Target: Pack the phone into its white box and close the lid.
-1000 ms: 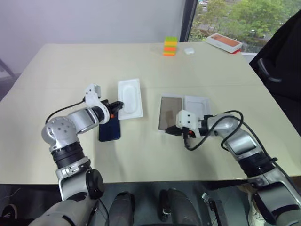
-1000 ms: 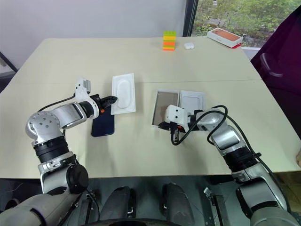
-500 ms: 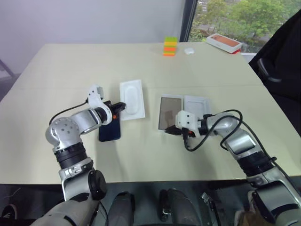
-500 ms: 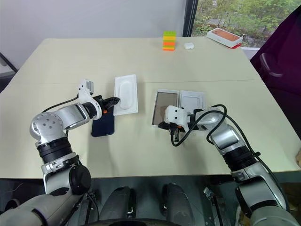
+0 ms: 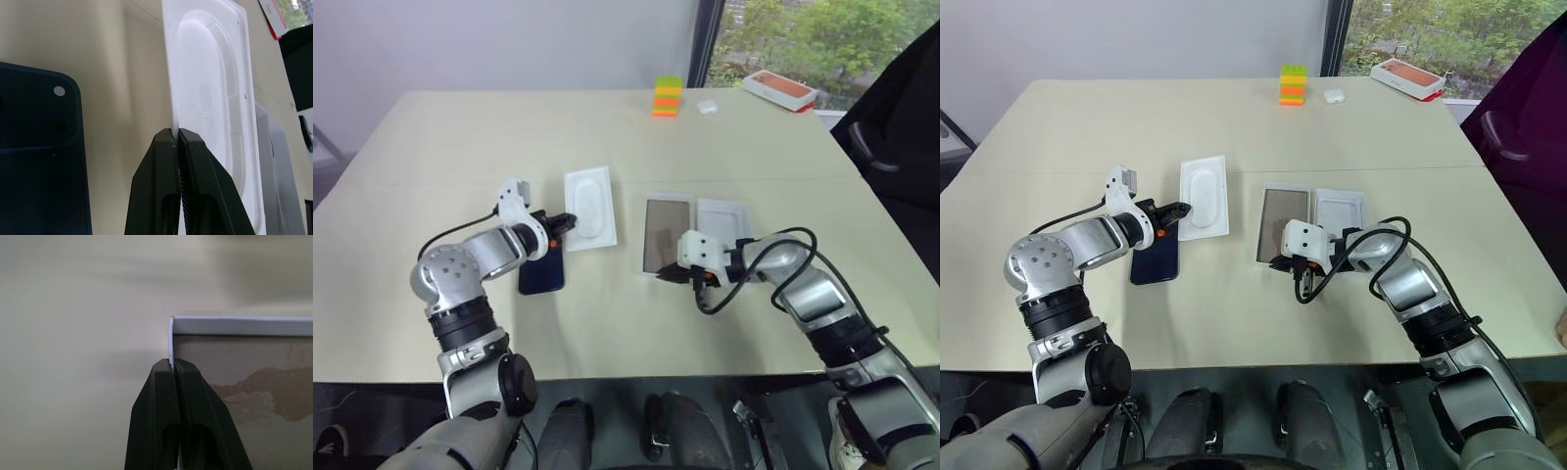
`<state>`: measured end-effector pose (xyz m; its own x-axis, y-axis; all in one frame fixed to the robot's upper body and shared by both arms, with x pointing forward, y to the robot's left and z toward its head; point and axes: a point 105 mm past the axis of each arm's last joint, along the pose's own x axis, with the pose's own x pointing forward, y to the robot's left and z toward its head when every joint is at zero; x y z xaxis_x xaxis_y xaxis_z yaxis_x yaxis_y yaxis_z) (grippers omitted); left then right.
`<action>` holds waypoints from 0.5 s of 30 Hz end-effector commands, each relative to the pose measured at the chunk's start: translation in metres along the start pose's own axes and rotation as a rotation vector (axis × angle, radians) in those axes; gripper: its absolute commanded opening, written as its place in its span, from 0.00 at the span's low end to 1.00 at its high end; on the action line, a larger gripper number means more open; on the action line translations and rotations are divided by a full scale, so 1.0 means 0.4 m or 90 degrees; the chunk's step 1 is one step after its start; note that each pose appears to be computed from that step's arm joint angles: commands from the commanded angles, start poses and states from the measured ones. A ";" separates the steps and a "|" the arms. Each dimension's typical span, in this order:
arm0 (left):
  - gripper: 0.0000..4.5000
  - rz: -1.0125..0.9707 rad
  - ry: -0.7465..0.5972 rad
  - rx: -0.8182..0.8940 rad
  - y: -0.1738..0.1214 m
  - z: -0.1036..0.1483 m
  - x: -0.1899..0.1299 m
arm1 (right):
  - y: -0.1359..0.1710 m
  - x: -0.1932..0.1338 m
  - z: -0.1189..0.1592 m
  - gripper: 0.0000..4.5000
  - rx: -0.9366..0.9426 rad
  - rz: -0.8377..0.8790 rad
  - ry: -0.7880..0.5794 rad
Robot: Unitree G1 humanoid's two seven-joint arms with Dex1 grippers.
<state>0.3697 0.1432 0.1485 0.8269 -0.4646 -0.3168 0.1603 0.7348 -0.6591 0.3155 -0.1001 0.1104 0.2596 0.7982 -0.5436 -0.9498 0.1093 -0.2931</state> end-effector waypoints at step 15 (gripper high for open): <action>0.00 -0.048 0.008 0.010 -0.072 0.030 -0.018 | 0.085 0.086 0.060 0.01 -0.026 0.056 -0.058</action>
<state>0.3671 0.1323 0.1630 0.7930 -0.5224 -0.3135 0.1909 0.7016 -0.6865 0.2881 -0.0591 0.1000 0.1600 0.8525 -0.4977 -0.9645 0.0276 -0.2627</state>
